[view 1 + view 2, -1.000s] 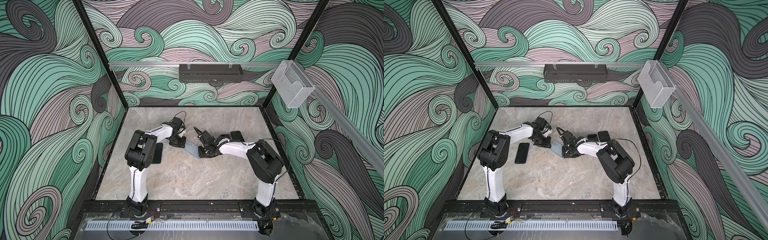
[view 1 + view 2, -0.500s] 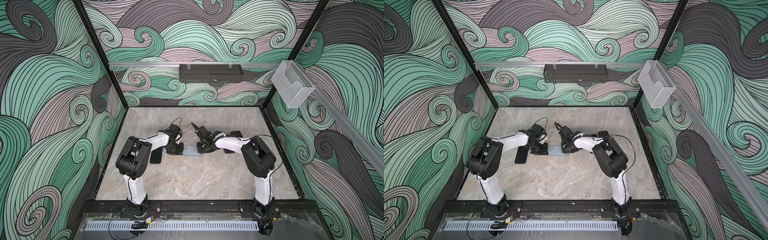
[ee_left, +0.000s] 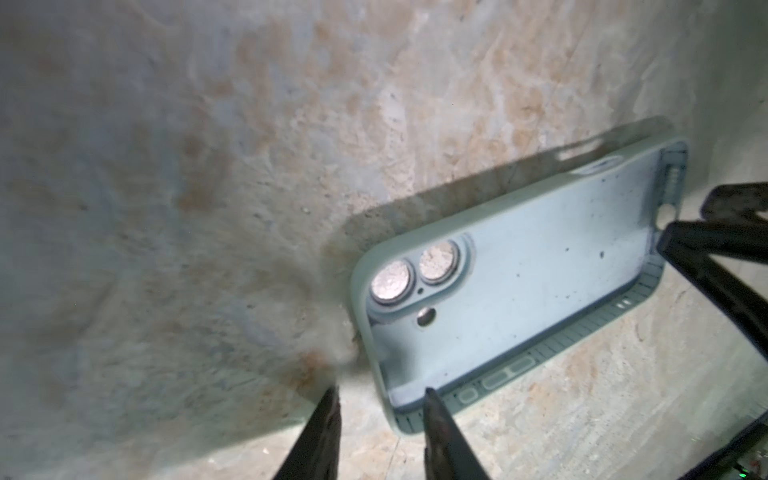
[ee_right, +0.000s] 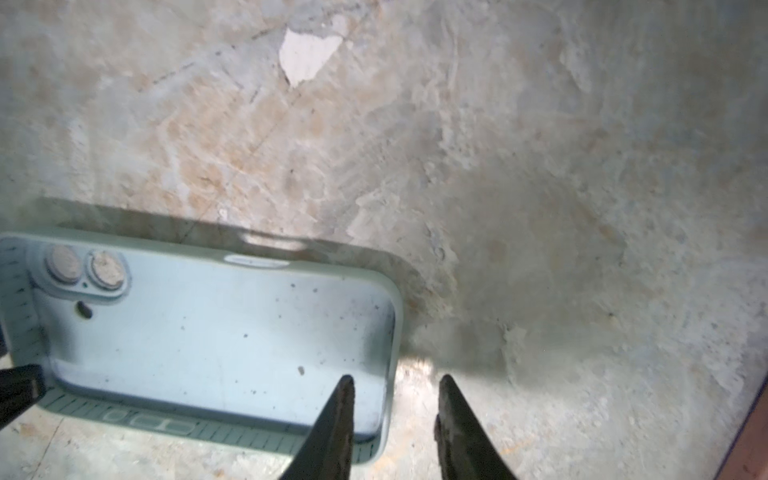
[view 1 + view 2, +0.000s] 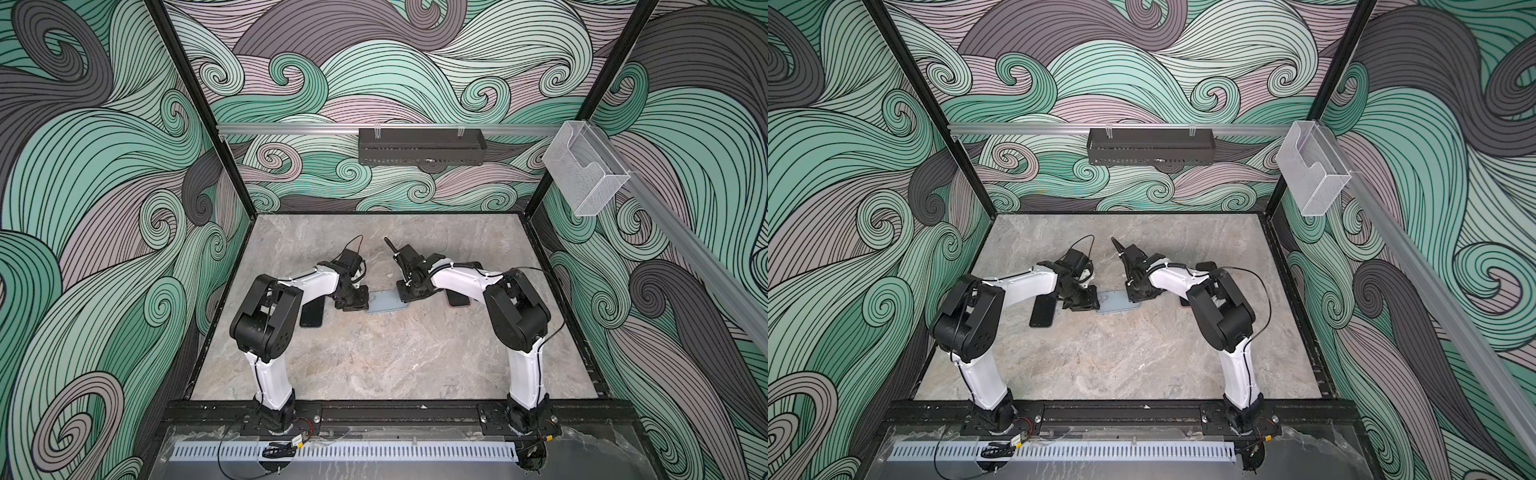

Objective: Put the phone into the phone case
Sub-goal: 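Grasp the mint case's other end with the left gripper while the right gripper holds it, then release the mint case with both grippers and lift them clear, then grasp the black-fronted phone with the left gripper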

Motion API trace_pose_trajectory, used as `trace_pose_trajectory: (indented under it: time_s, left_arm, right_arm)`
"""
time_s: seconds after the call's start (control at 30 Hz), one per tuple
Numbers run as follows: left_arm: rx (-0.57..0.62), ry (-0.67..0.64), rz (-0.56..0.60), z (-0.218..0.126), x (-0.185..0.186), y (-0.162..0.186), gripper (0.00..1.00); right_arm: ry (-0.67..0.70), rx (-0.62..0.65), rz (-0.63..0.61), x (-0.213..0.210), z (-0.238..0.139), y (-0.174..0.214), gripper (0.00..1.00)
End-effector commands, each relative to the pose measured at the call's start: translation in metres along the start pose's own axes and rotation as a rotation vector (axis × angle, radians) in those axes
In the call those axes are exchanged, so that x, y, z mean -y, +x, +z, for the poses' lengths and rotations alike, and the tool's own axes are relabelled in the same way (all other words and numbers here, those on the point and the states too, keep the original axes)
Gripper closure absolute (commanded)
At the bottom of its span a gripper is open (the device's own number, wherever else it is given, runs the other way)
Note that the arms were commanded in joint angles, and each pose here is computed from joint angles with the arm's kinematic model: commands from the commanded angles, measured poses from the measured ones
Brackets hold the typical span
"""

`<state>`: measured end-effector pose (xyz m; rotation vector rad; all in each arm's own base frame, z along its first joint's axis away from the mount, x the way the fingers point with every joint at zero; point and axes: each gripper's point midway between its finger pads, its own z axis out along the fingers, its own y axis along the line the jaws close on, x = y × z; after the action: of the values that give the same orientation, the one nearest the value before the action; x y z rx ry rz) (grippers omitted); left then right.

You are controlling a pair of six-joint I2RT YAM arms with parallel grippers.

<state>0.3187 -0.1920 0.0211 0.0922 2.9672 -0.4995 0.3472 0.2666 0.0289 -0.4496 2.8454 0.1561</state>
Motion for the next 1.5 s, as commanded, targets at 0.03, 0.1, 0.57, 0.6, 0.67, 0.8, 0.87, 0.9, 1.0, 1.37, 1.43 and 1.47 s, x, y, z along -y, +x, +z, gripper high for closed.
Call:
trace_pose_trajectory:
  time_s: [0.03, 0.1, 0.57, 0.6, 0.67, 0.8, 0.87, 0.9, 1.0, 1.37, 1.43, 1.47]
  left_arm:
    - [0.077, -0.138, -0.049, -0.033, -0.020, -0.012, 0.44]
    - [0.130, -0.228, -0.078, -0.053, -0.036, -0.012, 0.34]
    - [0.111, -0.646, -0.400, -0.107, -0.163, 0.027, 0.30]
    - [0.111, -0.637, -0.398, -0.103, -0.163, 0.026, 0.30]
    - [0.107, -0.604, -0.384, -0.096, -0.160, 0.023, 0.13]
    - [0.137, -0.475, -0.335, -0.080, -0.146, 0.013, 0.01]
    - [0.134, -0.462, -0.349, -0.077, -0.146, 0.011, 0.01]
    - [0.121, -0.466, -0.359, -0.074, -0.149, 0.011, 0.02]
    - [0.074, -0.479, -0.371, -0.065, -0.154, 0.014, 0.07]
    - [0.040, -0.434, -0.368, -0.043, -0.153, 0.020, 0.19]
    - [0.032, -0.428, -0.366, -0.041, -0.152, 0.021, 0.23]
    - [0.029, -0.424, -0.366, -0.041, -0.151, 0.022, 0.25]
  right_arm:
    - [0.015, 0.027, -0.024, 0.008, -0.034, -0.001, 0.55]
    - [0.009, 0.045, -0.041, 0.009, -0.048, -0.002, 0.50]
    - [-0.070, 0.110, -0.111, 0.008, -0.098, 0.020, 0.39]
    - [-0.074, 0.107, -0.111, 0.008, -0.099, 0.023, 0.39]
    - [-0.078, 0.100, -0.111, 0.009, -0.098, 0.028, 0.38]
    - [-0.078, 0.090, -0.114, 0.011, -0.096, 0.035, 0.38]
    - [-0.080, 0.086, -0.112, 0.011, -0.096, 0.038, 0.38]
    - [-0.079, 0.084, -0.110, 0.012, -0.095, 0.040, 0.38]
    - [-0.083, 0.090, -0.108, 0.012, -0.097, 0.040, 0.37]
    - [-0.083, 0.091, -0.110, 0.011, -0.097, 0.040, 0.37]
    - [-0.080, 0.091, -0.110, 0.012, -0.096, 0.039, 0.37]
    - [-0.077, 0.088, -0.110, 0.013, -0.095, 0.040, 0.37]
